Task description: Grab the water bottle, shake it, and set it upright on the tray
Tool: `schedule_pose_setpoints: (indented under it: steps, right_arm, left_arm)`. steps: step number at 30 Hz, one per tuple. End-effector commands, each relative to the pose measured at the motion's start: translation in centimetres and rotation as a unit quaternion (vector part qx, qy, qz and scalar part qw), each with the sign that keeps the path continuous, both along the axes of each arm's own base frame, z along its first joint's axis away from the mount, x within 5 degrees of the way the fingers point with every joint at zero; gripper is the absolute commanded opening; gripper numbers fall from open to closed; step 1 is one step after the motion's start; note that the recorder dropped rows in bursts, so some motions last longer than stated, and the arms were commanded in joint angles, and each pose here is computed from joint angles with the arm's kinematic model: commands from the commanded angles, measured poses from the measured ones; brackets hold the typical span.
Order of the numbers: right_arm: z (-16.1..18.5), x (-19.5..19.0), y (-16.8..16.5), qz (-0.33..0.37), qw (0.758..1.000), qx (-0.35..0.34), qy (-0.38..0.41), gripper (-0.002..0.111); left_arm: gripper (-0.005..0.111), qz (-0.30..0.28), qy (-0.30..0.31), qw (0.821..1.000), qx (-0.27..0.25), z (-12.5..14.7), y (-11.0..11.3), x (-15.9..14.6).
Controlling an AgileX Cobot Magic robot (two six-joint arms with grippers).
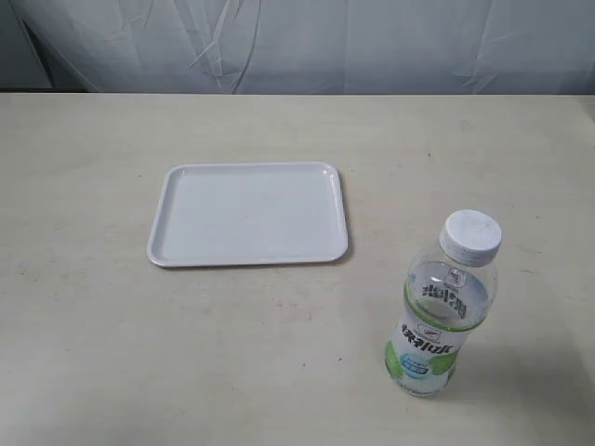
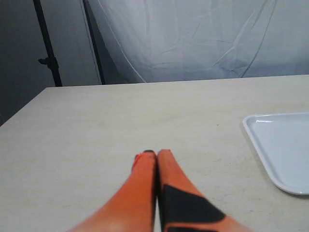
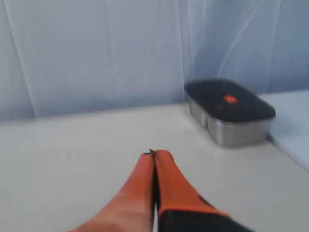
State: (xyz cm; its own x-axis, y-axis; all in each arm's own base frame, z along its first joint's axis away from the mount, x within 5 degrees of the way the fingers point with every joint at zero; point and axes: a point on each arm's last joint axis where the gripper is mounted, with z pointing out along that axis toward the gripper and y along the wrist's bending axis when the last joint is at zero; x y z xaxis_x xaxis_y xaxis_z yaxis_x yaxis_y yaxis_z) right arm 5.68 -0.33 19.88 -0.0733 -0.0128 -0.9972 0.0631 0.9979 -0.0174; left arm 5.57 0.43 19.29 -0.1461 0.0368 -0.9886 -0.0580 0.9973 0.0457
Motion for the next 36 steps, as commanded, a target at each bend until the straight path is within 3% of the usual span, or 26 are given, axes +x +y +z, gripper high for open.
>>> schedule_pose_setpoints:
  steps: [1, 7, 11, 12, 13, 14, 15, 16, 17, 18, 19, 20, 22, 24, 27, 28, 30, 33, 36]
  right_arm:
    - [3.2, -0.5, -0.7, -0.023, 0.965, 0.179, -0.193, -0.001]
    - [5.8, -2.3, -2.6, -0.061, 0.872, 0.295, -0.386, -0.001]
    - [5.3, -1.7, -1.9, 0.021, 0.813, 0.465, -0.349, -0.001]
    - [5.0, -1.4, -1.4, 0.037, 0.812, 0.486, -0.321, -0.001]
    - [4.4, -0.9, -0.7, 0.054, 0.829, 0.488, -0.267, -0.001]
    - [3.9, -0.6, -0.2, 0.059, 0.849, 0.474, -0.226, -0.001]
    - [3.4, -0.4, 0.6, 0.067, 0.899, 0.404, -0.156, -0.001]
    - [3.7, -0.5, 1.1, 0.095, 0.903, 0.392, -0.149, -0.001]
    - [5.3, -1.1, 2.6, 0.184, 0.917, 0.328, -0.133, -0.001]
    - [5.8, -1.2, 3.2, 0.206, 0.928, 0.291, -0.11, -0.001]
    - [7.7, -0.9, 3.8, 0.232, 0.948, 0.205, -0.072, -0.001]
    - [8.5, -0.6, 3.9, 0.236, 0.954, 0.176, -0.063, -0.001]
    - [12.7, 1.1, 3.7, 0.222, 0.96, 0.153, -0.073, -0.001]
    - [18.0, 4.5, 3.0, 0.182, 0.975, 0.089, -0.096, -0.001]
    - [21.5, 10.2, 1.6, 0.097, 0.991, 0.024, -0.094, -0.001]
    - [21.8, 12.6, 0.7, 0.039, 0.996, -0.008, -0.084, -0.001]
    - [20.7, 15.8, -1.7, -0.094, 0.988, -0.118, -0.041, -0.001]
    - [18.1, 17.6, -4.6, -0.25, 0.931, -0.257, 0.065, -0.001]
    - [14.7, 18.3, -5.8, -0.324, 0.912, -0.178, 0.175, -0.001]
  left_arm:
    - [0.0, 0.001, -0.004, 1.0, -0.002, 0.0, 0.0, 0.0]
    - [0.0, 0.001, -0.004, 1.0, -0.003, 0.0, 0.0, 0.0]
    - [0.0, 0.001, -0.004, 1.0, -0.003, 0.0, 0.0, 0.0]
    - [0.0, 0.001, -0.004, 1.0, -0.003, 0.0, 0.0, 0.0]
    - [0.0, 0.001, -0.004, 1.0, -0.003, 0.0, 0.0, 0.0]
    - [0.0, 0.001, -0.004, 1.0, -0.003, 0.0, 0.0, 0.0]
    - [0.0, 0.001, -0.004, 1.0, -0.003, 0.0, 0.0, 0.0]
    - [0.0, 0.001, -0.004, 1.0, -0.003, 0.0, 0.0, 0.0]
    - [0.0, 0.001, -0.004, 1.0, -0.003, 0.0, 0.0, 0.0]
    - [0.0, 0.001, -0.004, 1.0, -0.003, 0.0, 0.0, 0.0]
    - [0.0, 0.001, -0.004, 1.0, -0.003, 0.0, 0.0, 0.0]
    - [0.0, 0.001, -0.004, 1.0, -0.003, 0.0, 0.0, 0.0]
    - [0.0, 0.001, -0.004, 1.0, -0.003, 0.0, 0.0, 0.0]
    - [0.0, 0.001, -0.004, 1.0, -0.003, 0.0, 0.0, 0.0]
    - [0.0, 0.001, -0.004, 1.0, -0.003, 0.0, 0.0, 0.0]
    - [0.0, 0.001, -0.004, 1.0, -0.003, 0.0, 0.0, 0.0]
    - [0.0, 0.001, -0.004, 1.0, -0.003, 0.0, 0.0, 0.0]
    - [0.0, 0.001, -0.004, 1.0, -0.003, 0.0, 0.0, 0.0]
    - [0.0, 0.001, -0.004, 1.0, -0.003, 0.0, 0.0, 0.0]
